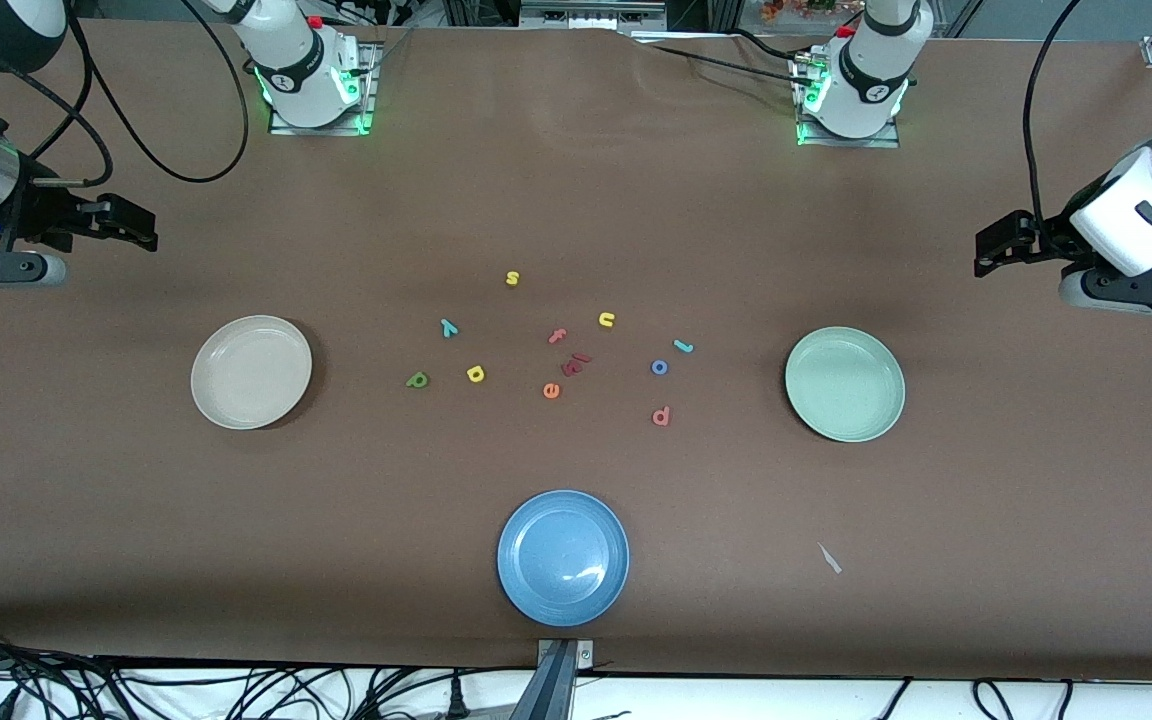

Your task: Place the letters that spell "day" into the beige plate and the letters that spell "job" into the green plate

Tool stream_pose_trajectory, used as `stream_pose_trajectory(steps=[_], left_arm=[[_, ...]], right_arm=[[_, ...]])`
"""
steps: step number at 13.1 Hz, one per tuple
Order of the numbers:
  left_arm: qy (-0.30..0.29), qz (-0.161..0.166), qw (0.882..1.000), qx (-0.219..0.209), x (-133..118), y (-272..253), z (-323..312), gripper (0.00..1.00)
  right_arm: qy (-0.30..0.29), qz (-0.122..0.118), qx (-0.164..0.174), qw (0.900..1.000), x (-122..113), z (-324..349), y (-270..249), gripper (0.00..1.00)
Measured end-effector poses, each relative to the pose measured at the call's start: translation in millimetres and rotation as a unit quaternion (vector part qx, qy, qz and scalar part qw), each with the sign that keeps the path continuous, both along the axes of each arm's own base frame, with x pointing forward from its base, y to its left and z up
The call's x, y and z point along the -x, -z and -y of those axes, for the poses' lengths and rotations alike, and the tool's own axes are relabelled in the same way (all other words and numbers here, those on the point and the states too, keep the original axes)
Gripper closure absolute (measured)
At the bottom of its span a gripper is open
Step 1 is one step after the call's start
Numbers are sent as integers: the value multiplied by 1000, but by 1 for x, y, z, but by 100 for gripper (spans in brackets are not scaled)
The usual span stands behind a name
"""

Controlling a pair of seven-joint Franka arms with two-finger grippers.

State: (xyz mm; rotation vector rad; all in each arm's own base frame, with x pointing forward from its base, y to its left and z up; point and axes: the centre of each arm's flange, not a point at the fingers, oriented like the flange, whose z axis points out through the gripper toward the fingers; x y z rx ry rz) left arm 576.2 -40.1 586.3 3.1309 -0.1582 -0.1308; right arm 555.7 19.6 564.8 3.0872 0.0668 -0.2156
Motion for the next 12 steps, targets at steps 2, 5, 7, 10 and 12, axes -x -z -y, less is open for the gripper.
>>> stream_pose_trajectory(steps=[2, 5, 7, 10, 12], left_arm=[[0, 0, 1000, 0, 0, 0, 0, 0], [0, 0, 1000, 0, 0, 0, 0, 0], [1, -1, 1000, 0, 0, 0, 1, 0], [1, -2, 1000, 4, 0, 1, 2, 0], [0, -11, 999, 33, -3, 8, 9, 0]], right_arm=[[0, 0, 0, 1000, 0, 0, 0, 0], [0, 0, 0, 1000, 0, 0, 0, 0], [0, 0, 0, 1000, 0, 0, 0, 0], [0, 0, 0, 1000, 0, 0, 0, 0], [0, 0, 0, 1000, 0, 0, 0, 0]])
